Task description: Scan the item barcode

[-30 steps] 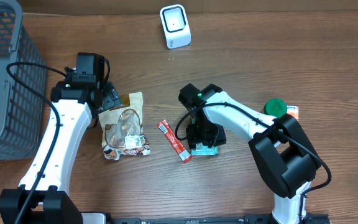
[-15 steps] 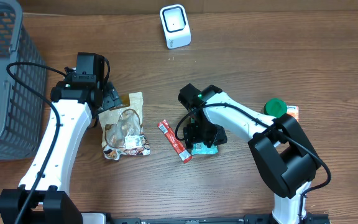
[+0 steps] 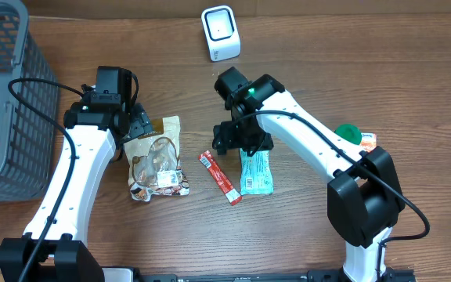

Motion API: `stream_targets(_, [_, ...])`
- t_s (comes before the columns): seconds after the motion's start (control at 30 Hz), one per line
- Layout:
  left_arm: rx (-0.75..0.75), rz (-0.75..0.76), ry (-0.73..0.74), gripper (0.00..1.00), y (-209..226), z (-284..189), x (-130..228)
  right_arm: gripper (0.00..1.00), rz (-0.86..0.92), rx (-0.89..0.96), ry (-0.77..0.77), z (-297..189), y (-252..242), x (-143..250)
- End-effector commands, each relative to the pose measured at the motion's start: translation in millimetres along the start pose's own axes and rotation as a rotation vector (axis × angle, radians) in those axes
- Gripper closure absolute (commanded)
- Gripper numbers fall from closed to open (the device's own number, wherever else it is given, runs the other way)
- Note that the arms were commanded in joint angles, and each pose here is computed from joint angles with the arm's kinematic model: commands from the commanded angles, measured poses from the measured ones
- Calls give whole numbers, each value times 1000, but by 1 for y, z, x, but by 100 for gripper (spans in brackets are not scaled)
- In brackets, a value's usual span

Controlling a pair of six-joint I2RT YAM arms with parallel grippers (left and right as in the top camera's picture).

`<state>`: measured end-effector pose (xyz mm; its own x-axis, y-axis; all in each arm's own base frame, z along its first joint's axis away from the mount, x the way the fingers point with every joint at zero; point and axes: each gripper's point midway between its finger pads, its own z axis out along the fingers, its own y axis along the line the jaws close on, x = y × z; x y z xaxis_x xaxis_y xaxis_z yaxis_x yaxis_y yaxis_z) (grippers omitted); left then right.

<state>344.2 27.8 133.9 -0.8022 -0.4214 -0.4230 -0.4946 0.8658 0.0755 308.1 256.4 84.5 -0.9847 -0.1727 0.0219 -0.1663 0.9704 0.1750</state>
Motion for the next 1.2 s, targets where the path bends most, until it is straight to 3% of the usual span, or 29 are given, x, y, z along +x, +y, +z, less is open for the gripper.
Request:
stream_targets(0.0, [17,-1,-29,0,-1,-10,-7,43,12,6,-23,-2,-2,-3])
stream_targets(0.03, [17,-1,-29,0,-1,-10,-7,61,12,5,-26,0,-2,-4])
stream_targets(0.1, [17,-1,-29,0,-1,-10,-7,74,21,15,-38,6,-5,-6])
stream_targets(0.67, [17,-1,-29,1,-1,-10,-7,74,237,385,-117,40,-88,6])
stream_targets(1.03, [17,-1,-29,0,-1,-10,-7,72,377,422,-87,38,-124,11])
stream_targets(1.17, [17,-1,-29,0,-1,-10,-7,64,416,390,-49,29,-127,11])
